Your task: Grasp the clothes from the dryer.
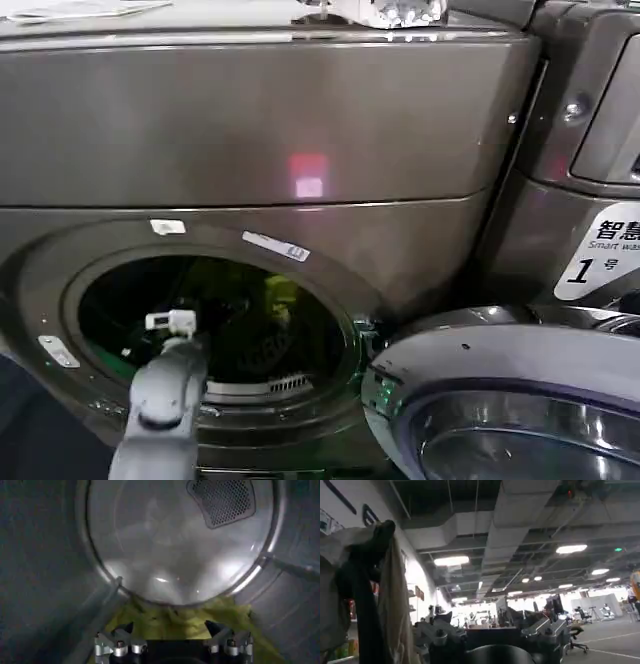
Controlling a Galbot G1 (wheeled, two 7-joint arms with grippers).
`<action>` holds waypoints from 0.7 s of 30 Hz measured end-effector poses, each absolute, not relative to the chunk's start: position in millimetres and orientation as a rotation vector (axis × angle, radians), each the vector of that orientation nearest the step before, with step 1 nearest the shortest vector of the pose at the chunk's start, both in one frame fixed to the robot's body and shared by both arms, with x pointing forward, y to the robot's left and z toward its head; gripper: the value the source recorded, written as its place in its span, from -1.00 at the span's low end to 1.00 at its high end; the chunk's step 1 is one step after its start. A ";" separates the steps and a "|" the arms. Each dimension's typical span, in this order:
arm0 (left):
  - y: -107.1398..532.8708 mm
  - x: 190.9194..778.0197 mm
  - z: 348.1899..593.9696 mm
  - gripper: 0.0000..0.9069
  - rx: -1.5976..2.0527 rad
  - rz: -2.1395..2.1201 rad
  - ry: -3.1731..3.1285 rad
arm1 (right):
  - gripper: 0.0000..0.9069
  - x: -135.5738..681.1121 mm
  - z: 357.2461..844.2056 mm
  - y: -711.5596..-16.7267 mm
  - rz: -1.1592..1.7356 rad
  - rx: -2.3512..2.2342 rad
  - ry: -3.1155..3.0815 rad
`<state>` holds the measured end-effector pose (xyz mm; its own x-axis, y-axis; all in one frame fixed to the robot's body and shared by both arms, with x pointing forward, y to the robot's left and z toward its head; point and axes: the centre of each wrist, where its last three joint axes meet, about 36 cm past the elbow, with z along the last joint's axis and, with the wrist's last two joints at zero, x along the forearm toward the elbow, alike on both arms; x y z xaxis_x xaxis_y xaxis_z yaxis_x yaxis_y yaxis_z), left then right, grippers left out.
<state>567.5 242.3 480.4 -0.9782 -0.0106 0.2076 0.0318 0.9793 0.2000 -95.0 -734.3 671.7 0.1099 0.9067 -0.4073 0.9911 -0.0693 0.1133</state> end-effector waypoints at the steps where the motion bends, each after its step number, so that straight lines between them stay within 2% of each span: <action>1: 243.5 574.8 479.0 1.00 -0.032 -0.351 -2.906 | 1.00 -94.9 672.8 -734.4 -0.328 2.036 1.853; 8: 249.0 617.0 479.5 1.00 -0.336 -1.073 -2.686 | 1.00 -96.6 674.2 -734.3 -0.344 2.037 1.860; 12: 254.1 641.6 491.7 1.00 -0.525 -1.388 -2.434 | 1.00 -94.6 676.1 -734.4 -0.350 2.030 1.865; 21: 269.5 694.5 524.3 1.00 -0.907 -1.500 -1.931 | 1.00 -95.4 672.5 -736.5 -0.349 2.028 1.864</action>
